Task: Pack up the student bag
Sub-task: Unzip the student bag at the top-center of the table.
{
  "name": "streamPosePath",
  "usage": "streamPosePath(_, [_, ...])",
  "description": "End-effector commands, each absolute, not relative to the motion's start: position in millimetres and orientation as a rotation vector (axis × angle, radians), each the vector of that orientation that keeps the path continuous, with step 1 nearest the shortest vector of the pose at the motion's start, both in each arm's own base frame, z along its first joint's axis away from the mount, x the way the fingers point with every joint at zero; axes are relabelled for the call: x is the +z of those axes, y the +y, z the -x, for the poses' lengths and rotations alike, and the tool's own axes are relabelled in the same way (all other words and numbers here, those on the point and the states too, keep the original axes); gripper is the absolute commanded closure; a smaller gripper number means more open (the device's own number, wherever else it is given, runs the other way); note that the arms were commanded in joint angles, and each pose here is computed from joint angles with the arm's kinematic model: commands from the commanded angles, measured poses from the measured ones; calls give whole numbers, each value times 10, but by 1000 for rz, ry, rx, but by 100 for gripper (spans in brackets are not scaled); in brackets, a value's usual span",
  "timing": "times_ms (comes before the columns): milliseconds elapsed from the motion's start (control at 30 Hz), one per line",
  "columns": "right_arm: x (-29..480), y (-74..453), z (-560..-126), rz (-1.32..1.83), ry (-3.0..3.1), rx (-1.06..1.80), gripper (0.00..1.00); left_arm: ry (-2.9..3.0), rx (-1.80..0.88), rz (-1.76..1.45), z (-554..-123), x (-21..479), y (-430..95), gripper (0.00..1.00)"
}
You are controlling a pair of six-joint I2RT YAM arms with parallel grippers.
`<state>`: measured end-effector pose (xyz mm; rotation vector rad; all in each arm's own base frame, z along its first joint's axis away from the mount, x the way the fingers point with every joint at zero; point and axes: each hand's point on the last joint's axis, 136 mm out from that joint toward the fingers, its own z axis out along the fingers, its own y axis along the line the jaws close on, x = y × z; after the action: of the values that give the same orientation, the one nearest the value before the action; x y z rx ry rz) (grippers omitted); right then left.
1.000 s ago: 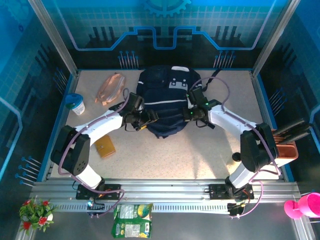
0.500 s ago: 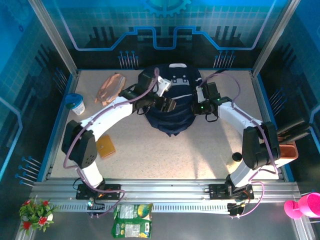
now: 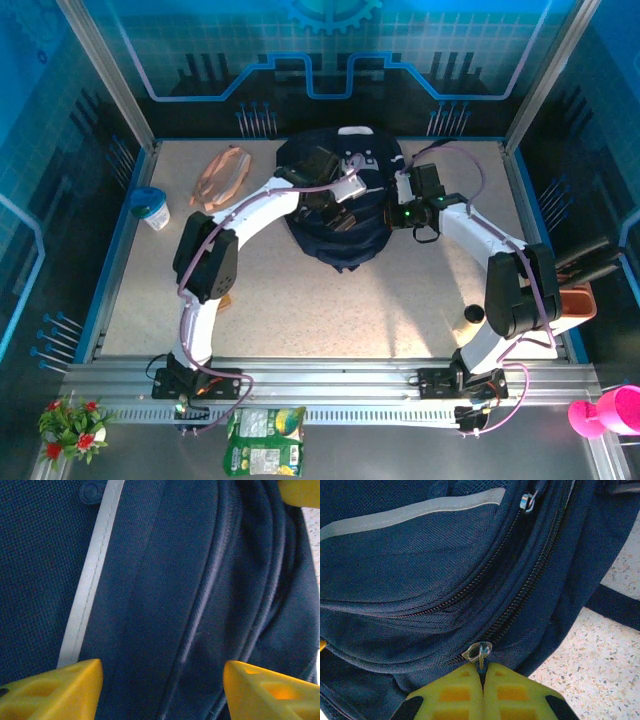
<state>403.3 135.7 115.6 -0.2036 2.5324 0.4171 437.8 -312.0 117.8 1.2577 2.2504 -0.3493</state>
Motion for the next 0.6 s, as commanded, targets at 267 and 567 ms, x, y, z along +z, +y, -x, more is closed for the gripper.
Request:
streamPosePath(267, [1364, 1394, -4056, 263, 2423, 482, 100, 2261, -342, -1279, -4520, 1110, -3204, 75])
streamPosePath(567, [1343, 1708, -3716, 361, 2404, 555, 100, 2211, -621, -1141, -4544, 1549, -3358, 90])
